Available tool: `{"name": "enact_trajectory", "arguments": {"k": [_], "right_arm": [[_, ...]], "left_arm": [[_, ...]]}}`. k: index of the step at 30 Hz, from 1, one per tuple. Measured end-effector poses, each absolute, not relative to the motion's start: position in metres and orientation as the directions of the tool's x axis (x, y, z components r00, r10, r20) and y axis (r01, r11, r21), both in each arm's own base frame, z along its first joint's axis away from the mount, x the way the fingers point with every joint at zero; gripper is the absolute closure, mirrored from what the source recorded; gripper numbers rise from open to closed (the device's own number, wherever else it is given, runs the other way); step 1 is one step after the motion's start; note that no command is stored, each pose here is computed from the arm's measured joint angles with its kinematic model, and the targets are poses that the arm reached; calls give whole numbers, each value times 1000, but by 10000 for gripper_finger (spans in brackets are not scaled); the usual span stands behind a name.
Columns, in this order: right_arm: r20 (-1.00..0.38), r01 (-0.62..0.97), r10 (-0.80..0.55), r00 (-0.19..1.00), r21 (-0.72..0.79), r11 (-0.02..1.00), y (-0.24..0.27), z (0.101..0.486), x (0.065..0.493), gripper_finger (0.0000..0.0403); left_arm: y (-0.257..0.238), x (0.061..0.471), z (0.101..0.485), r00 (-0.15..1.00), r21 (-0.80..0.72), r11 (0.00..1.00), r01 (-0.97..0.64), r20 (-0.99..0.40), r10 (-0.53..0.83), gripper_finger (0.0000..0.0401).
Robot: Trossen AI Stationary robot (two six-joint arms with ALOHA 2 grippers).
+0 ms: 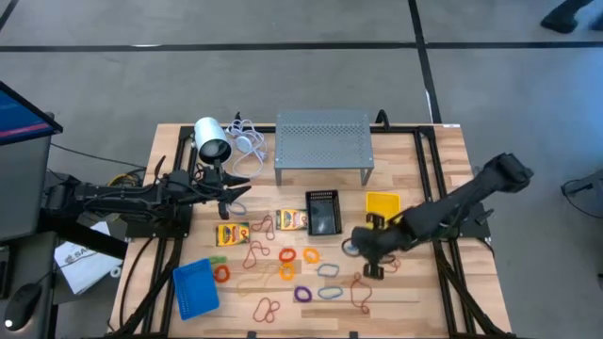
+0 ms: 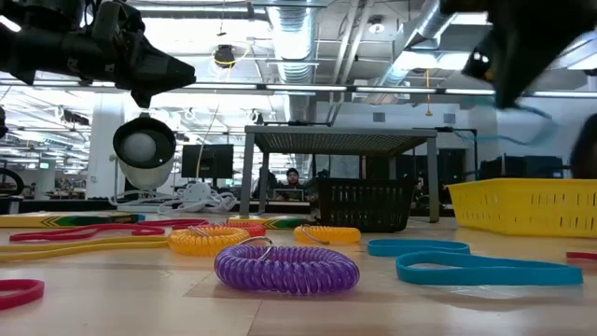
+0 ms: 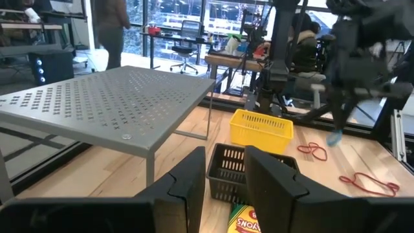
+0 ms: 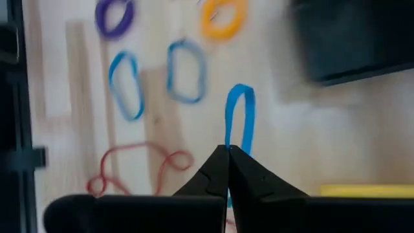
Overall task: Pick & Place Office Desk Supplies
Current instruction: Put the blue rubber band into the yellow basket
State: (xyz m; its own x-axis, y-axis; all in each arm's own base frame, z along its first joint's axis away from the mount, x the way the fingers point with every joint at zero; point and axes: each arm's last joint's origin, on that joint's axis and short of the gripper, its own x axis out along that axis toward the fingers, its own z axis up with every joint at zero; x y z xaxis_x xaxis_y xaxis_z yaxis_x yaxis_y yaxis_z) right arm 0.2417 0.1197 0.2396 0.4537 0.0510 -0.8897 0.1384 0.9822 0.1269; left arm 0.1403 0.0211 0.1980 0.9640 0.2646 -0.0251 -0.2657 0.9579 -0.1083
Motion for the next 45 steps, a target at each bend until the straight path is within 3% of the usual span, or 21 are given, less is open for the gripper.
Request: {"name": "enact_trajectory", "arguments": {"k": [4,8,19,27,34,38,45], "right_arm": [[-861,200,5,508,123,972,98,264,226,403],[-870,267,-36,492,112,957,75,273,211,403],[-907,441,-62,416,141,886,20,240,175,403],[-930,496,10,367,204,844,6,198,165,403],[-931,496,91,353,269,825,3,191,167,401],[-941,518,76,330,248,818,-2,189,166,376],[-954,519,71,291,220,826,-6,181,172,280]], "left_arm": [[21,140,198,964,-109,958,-265,-25,264,297],[21,140,198,964,-109,958,-266,-25,265,297],[21,140,198,964,-108,958,-266,-27,264,297],[21,140,198,964,-108,958,-266,-28,265,297],[21,140,198,964,-108,958,-266,-29,265,297],[21,140,198,964,-108,958,-266,-29,265,297],[21,140,198,964,-108,958,-266,-29,265,297]]}}
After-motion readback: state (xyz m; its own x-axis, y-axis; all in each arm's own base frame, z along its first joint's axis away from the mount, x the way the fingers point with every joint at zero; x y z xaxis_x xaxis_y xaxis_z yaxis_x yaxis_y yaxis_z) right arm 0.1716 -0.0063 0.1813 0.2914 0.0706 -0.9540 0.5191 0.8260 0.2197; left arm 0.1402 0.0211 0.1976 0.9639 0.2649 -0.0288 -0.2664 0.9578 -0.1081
